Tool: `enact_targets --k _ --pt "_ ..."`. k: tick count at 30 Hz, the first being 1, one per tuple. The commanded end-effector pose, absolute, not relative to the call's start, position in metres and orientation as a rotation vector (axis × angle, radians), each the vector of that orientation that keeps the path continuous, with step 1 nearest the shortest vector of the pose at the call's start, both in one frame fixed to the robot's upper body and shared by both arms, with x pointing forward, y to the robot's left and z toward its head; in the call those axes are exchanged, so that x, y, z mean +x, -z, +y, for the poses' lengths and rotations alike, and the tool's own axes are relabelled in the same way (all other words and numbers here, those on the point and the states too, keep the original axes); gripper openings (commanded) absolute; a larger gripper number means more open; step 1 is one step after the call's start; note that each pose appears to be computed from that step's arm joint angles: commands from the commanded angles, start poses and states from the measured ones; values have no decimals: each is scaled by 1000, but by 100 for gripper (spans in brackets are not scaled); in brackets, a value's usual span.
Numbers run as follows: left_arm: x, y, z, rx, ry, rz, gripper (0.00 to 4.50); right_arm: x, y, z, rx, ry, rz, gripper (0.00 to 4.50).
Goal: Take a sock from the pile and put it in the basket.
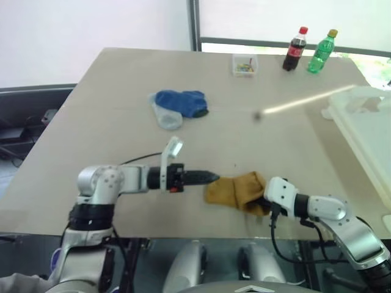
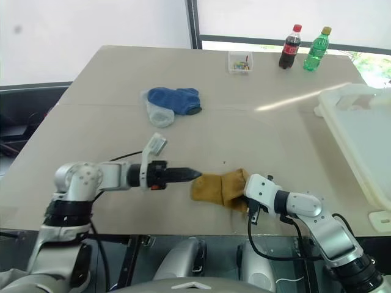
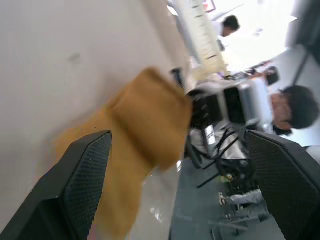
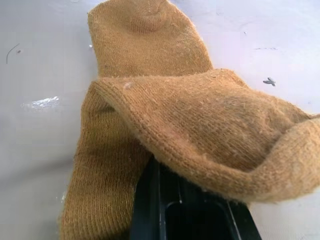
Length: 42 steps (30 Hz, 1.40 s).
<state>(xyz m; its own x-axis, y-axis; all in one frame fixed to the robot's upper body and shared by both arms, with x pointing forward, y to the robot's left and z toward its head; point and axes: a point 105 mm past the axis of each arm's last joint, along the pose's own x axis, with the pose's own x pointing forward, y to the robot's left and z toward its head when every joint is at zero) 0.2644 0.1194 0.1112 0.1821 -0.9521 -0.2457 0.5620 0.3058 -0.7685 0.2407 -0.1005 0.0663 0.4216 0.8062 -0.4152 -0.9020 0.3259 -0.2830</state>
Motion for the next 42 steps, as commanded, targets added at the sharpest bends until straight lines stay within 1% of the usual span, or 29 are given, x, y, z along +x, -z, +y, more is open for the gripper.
enact_targets --k 1,3,5,12,16,19,22,26,29,37,42 --pt "255 -107 120 -548 1155 825 448 237 -47 -102 -512 -1141 300 0" --pt "252 -94 118 -477 1128 852 448 238 -47 -102 -512 -1144 298 0" --pt "248 -88 111 -446 1140 861 448 239 -48 -102 -512 -1145 297 0" --pt "251 -85 86 -476 1192 837 448 241 -51 -103 -517 -1148 294 0" --pt "256 -105 68 -553 1304 730 448 240 -50 -104 -521 -1149 295 0" --pt "261 -111 59 -499 1344 639 448 241 -50 -104 -521 -1150 295 0" --pt "262 -123 52 -549 1408 604 448 241 -50 -104 -519 -1151 295 0" --pt "259 -129 46 -619 1456 628 448 241 -51 -104 -522 -1148 295 0" --pt "256 -122 35 -617 1472 679 448 243 -51 -105 -524 -1145 295 0" --pt "264 -121 11 -648 1495 683 448 243 -54 -104 -526 -1150 282 0" --pt "264 -120 7 -646 1509 696 448 239 -57 -100 -527 -1162 266 0"
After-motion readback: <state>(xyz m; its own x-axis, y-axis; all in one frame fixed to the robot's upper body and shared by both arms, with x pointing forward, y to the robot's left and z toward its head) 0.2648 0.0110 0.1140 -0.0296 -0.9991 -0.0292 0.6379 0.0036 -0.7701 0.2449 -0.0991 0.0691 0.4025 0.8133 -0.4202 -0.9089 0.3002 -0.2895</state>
